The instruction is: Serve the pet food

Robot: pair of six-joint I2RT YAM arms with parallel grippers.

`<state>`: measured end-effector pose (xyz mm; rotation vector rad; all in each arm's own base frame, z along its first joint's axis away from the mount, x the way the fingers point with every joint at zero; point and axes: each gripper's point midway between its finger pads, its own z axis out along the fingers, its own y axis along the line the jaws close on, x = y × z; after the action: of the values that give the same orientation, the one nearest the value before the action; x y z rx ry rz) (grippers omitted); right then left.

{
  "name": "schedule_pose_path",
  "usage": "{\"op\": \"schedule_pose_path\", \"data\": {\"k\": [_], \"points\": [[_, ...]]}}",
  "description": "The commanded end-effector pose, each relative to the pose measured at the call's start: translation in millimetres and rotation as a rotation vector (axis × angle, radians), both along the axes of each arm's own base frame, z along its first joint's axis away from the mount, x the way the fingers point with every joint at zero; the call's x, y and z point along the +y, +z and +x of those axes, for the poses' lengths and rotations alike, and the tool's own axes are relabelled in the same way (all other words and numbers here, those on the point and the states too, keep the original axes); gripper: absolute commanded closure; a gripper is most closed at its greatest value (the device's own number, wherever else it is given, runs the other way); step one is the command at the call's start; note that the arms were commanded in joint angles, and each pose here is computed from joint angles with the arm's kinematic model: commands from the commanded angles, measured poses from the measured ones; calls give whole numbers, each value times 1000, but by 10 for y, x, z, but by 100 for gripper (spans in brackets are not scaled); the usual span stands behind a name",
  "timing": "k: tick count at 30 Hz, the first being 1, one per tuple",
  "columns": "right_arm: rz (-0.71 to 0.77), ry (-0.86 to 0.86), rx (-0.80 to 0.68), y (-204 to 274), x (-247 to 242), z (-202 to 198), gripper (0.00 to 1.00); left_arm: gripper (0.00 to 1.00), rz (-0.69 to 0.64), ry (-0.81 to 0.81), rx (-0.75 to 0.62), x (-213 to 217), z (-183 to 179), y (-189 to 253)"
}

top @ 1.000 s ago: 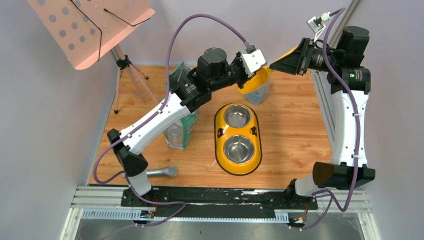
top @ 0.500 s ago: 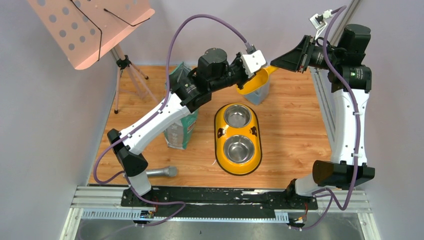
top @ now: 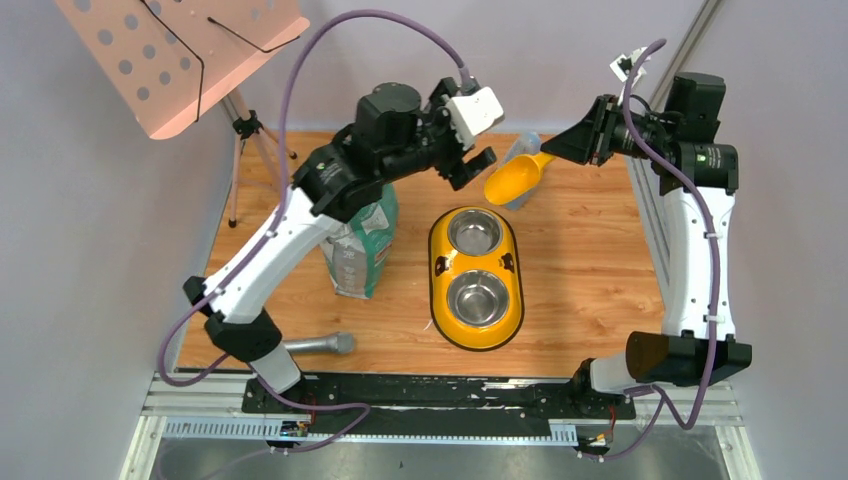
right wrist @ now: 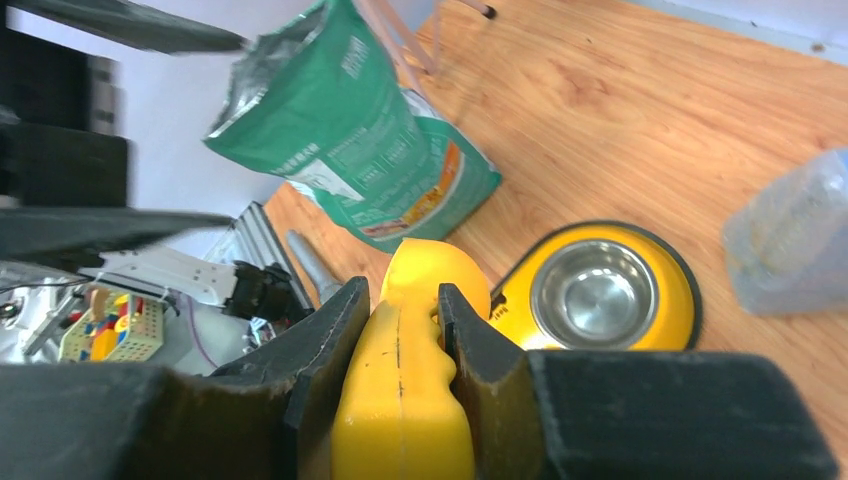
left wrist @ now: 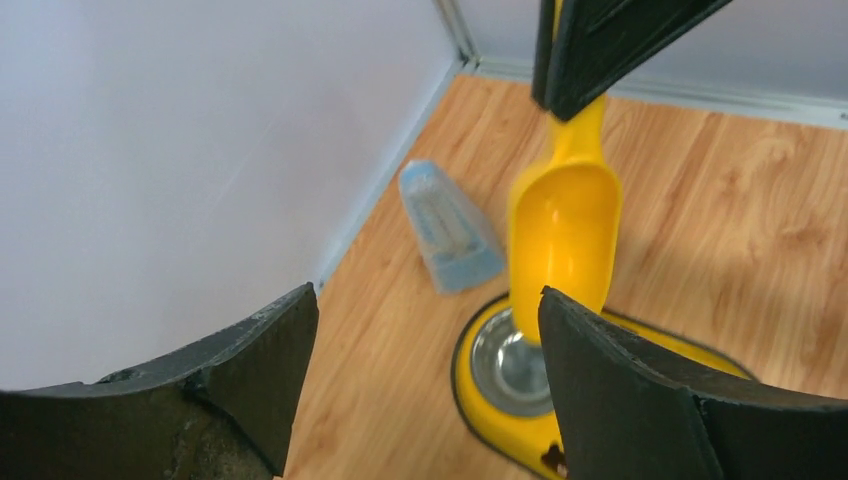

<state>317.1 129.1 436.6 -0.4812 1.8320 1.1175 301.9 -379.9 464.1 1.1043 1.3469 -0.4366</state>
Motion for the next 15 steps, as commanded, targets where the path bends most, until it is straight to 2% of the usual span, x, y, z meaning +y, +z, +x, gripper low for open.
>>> {"op": "schedule_pose_path", "data": {"k": [1, 4, 6, 7, 8, 9, 10, 15], "points": [[-130, -80, -103, -114, -127, 0, 100, 11, 90, 157, 5, 902, -210, 202], [-186, -145, -151, -102, -198, 104, 100, 11, 181, 344, 7, 1425, 31, 166], [-203, -163, -184, -49, -193, 155, 100, 11, 279, 443, 95, 1748, 185, -88], [-208, -163, -200, -13, -175, 173, 100, 12, 276, 501, 114, 1953, 274, -70], [-209, -158, -210, 17, -143, 185, 100, 12, 326, 520, 192, 2038, 299, -274], [-208, -147, -215, 37, -102, 199, 100, 13, 305, 544, 223, 2186, 333, -252], [-206, -138, -218, 55, -60, 216, 100, 14, 334, 570, 311, 2284, 359, -442], [-210, -70, -232, 79, 249, 281, 100, 19, 287, 509, 560, 2267, 260, -835]]}}
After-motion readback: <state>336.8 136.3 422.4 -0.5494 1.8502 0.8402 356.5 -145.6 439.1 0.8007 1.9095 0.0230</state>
